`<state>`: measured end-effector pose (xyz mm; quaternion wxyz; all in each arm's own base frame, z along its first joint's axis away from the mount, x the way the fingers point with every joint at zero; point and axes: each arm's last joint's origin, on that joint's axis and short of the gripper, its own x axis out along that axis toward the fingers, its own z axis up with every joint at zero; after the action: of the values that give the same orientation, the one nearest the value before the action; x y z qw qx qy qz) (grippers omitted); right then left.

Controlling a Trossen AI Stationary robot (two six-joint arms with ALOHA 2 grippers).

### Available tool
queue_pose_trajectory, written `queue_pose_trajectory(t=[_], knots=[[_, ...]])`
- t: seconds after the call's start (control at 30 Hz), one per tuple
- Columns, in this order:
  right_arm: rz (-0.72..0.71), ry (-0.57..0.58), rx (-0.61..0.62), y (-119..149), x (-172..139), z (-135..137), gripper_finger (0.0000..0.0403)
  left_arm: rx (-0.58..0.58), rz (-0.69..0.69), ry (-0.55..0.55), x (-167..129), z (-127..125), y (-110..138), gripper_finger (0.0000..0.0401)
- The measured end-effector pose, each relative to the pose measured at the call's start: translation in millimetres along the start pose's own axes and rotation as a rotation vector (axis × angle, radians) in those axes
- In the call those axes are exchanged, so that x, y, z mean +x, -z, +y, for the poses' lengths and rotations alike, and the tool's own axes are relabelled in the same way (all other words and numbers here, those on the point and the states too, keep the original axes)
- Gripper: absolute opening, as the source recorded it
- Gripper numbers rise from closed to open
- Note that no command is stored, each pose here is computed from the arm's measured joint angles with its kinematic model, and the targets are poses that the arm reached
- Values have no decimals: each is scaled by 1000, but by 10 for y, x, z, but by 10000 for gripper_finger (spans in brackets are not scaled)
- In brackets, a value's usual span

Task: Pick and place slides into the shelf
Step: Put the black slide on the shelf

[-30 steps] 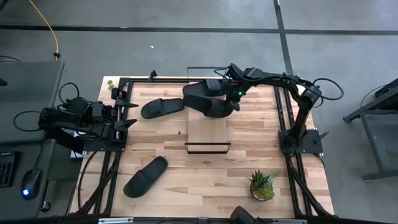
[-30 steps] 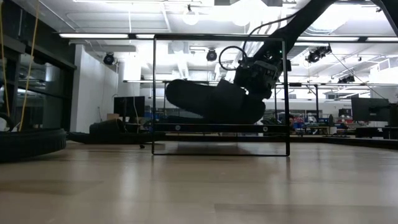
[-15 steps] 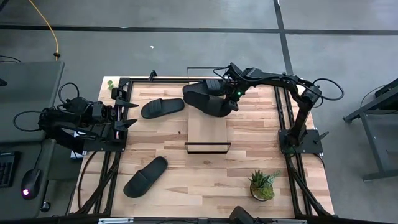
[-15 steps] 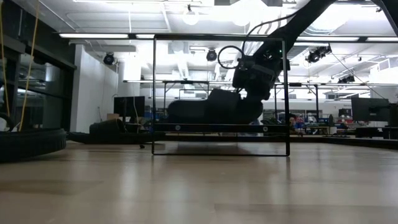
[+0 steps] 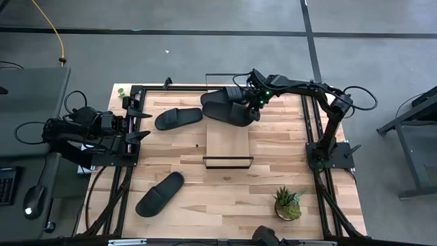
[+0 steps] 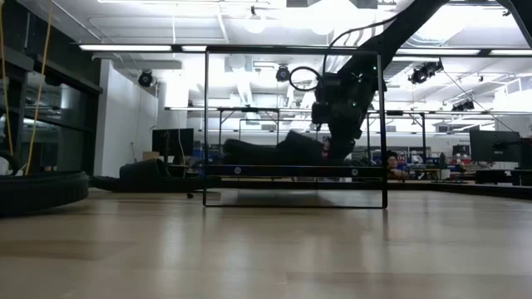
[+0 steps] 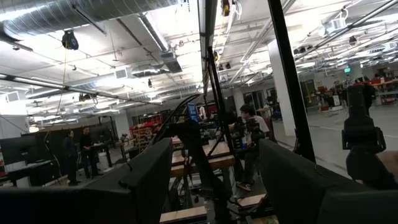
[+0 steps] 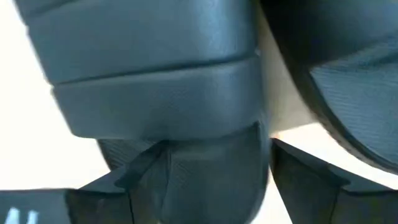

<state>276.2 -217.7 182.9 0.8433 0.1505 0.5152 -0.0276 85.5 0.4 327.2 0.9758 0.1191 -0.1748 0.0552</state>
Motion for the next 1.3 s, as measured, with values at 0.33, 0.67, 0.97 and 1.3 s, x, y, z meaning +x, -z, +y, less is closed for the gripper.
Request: queue_pose_trajectory(t=[0.33, 0.67, 0.97, 1.3], knots=[[17, 69, -12, -1, -1, -24, 257, 0, 1, 0, 0, 0, 1, 223], [-43, 125, -13, -227, -181, -35, 257, 18, 15, -13, 0, 2, 12, 223], [-71, 119, -21, -383, -262, 71, 257, 20, 24, -25, 0, 4, 17, 223], [-14, 58, -27, -434, -278, 266, 257, 19, 25, -25, 0, 4, 19, 223]])
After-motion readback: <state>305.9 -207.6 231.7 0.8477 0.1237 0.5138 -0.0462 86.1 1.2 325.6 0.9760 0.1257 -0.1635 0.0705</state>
